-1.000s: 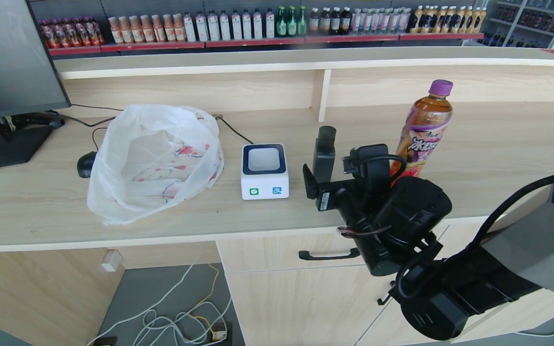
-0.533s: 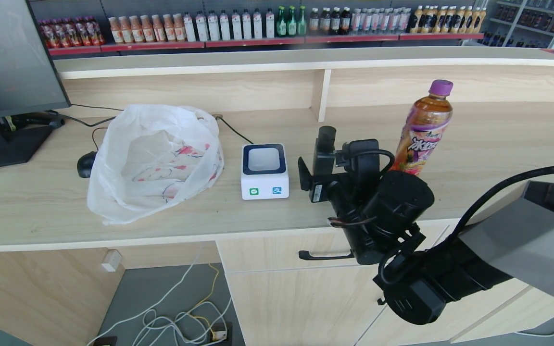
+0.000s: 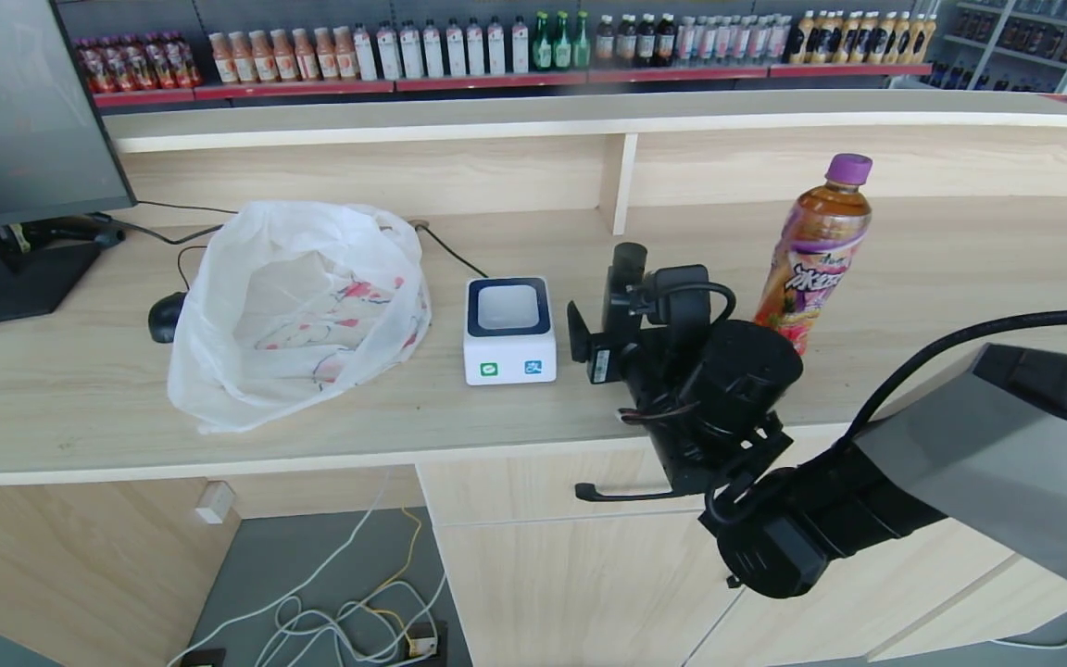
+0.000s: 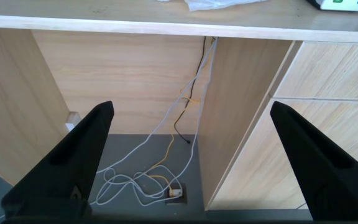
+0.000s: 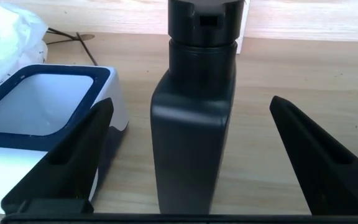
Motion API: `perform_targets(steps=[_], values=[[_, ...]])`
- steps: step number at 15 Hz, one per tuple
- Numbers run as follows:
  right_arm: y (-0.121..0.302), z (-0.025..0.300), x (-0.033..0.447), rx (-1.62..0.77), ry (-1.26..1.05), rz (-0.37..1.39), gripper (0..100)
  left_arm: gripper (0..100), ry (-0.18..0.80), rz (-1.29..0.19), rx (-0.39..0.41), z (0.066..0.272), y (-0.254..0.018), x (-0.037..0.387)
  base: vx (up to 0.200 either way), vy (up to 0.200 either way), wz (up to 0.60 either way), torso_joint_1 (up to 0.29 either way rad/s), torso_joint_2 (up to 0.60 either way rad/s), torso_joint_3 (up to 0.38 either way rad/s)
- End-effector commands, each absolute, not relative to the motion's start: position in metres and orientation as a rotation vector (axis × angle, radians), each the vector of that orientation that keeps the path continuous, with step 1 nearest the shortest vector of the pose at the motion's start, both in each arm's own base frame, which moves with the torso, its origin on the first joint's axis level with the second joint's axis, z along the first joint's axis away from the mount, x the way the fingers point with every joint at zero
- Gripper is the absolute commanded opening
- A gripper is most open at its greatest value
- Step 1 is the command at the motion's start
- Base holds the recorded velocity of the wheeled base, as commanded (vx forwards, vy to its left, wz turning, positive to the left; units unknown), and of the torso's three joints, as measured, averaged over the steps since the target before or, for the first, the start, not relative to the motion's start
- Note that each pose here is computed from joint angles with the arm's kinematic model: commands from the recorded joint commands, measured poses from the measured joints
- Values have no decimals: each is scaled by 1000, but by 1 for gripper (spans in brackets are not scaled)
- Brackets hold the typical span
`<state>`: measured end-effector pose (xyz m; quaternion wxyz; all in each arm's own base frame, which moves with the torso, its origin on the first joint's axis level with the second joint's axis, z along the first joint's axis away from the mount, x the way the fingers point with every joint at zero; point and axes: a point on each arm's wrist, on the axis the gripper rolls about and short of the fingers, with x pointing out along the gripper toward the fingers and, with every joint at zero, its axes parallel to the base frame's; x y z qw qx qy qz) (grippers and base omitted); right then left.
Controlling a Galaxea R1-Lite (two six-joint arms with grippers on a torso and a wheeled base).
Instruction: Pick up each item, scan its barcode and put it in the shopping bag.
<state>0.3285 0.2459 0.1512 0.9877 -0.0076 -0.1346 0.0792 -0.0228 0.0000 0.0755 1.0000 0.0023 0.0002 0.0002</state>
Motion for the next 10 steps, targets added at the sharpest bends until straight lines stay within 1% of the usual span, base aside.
perform_targets(steps=[1, 5, 10], values=[[247, 161, 336, -3, -288, 154, 100, 100, 0, 0, 5, 75, 0, -23, 0, 0, 0, 0, 0, 0], [244, 166, 349, -4, -278, 132, 100, 100, 0, 0, 6, 75, 0, -23, 0, 0, 0, 0, 0, 0], [233, 161, 359, -5, -264, 123, 100, 100, 0, 0, 5, 75, 0, -23, 0, 0, 0, 0, 0, 0]])
